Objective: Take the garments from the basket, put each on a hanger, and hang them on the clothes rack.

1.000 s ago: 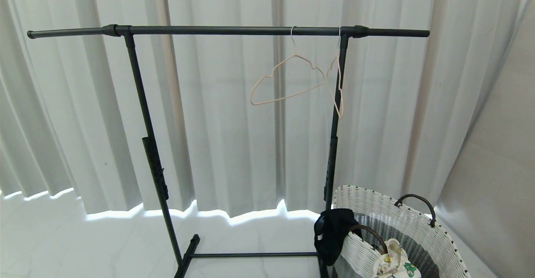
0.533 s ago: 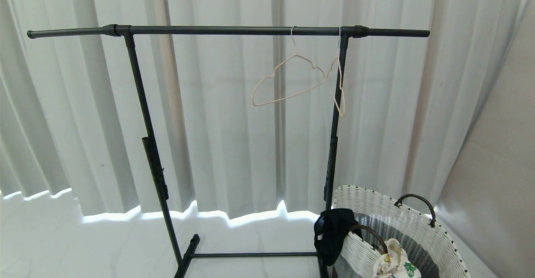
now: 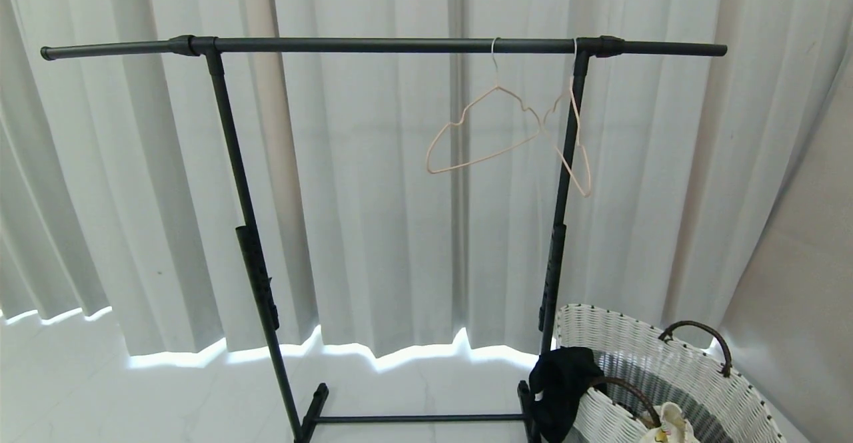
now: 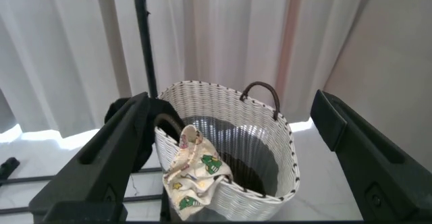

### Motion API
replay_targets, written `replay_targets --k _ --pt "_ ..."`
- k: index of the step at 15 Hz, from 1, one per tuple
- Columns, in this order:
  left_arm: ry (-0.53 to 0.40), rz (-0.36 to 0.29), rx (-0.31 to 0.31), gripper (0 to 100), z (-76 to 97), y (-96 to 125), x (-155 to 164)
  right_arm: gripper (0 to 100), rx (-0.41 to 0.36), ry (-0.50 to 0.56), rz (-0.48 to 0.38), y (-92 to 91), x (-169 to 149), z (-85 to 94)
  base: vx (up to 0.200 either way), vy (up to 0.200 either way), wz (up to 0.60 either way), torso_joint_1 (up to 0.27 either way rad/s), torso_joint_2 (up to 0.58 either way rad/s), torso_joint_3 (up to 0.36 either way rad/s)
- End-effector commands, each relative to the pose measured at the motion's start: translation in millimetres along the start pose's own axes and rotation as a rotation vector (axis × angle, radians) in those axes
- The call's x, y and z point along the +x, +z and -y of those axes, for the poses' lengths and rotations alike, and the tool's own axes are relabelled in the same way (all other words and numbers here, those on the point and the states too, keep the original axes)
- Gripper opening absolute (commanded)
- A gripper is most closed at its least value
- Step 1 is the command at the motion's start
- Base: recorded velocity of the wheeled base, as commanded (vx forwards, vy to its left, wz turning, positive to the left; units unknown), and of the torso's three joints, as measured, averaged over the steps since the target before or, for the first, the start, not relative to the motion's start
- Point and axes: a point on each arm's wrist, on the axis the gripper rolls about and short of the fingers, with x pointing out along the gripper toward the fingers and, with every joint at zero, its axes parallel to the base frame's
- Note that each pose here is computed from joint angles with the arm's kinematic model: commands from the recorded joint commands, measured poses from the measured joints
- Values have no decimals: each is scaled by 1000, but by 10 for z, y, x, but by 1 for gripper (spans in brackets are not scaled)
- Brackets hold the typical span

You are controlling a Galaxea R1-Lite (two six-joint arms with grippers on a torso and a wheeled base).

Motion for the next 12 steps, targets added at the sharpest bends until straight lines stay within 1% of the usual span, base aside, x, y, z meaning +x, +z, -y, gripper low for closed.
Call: replay_targets --k 1,4,6,7,8,9,10,11,12 --pt "-1 -1 1 100 0 -1 0 100 0 -1 1 1 0 0 0 0 0 0 0 0" --pt "-1 -2 4 100 0 0 1 100 -12 0 0 1 1 -1 0 0 0 0 0 0" --pt "-1 -1 0 100 0 -1 0 100 -86 0 0 1 1 -1 0 0 0 0 0 0" --pt "-1 -1 -3 100 0 -1 0 100 -121 22 0 1 1 -5 0 0 0 0 0 0" --pt "-1 -1 -5 100 0 -1 0 100 -121 30 2 3 1 -7 0 0 0 0 0 0" --pt "-1 -1 -6 100 0 -1 0 100 -108 77 53 145 -32 -21 0 0 0 0 0 0" --pt "-1 -1 -8 100 0 -1 0 100 -69 138 73 387 -67 -31 0 0 0 0 0 0" --pt "-1 -1 -8 100 0 -1 0 100 -50 168 17 637 -9 -34 0 0 0 0 0 0" --pt "1 -1 -8 100 0 -1 0 100 -71 190 -38 762 81 -39 0 0 0 0 0 0"
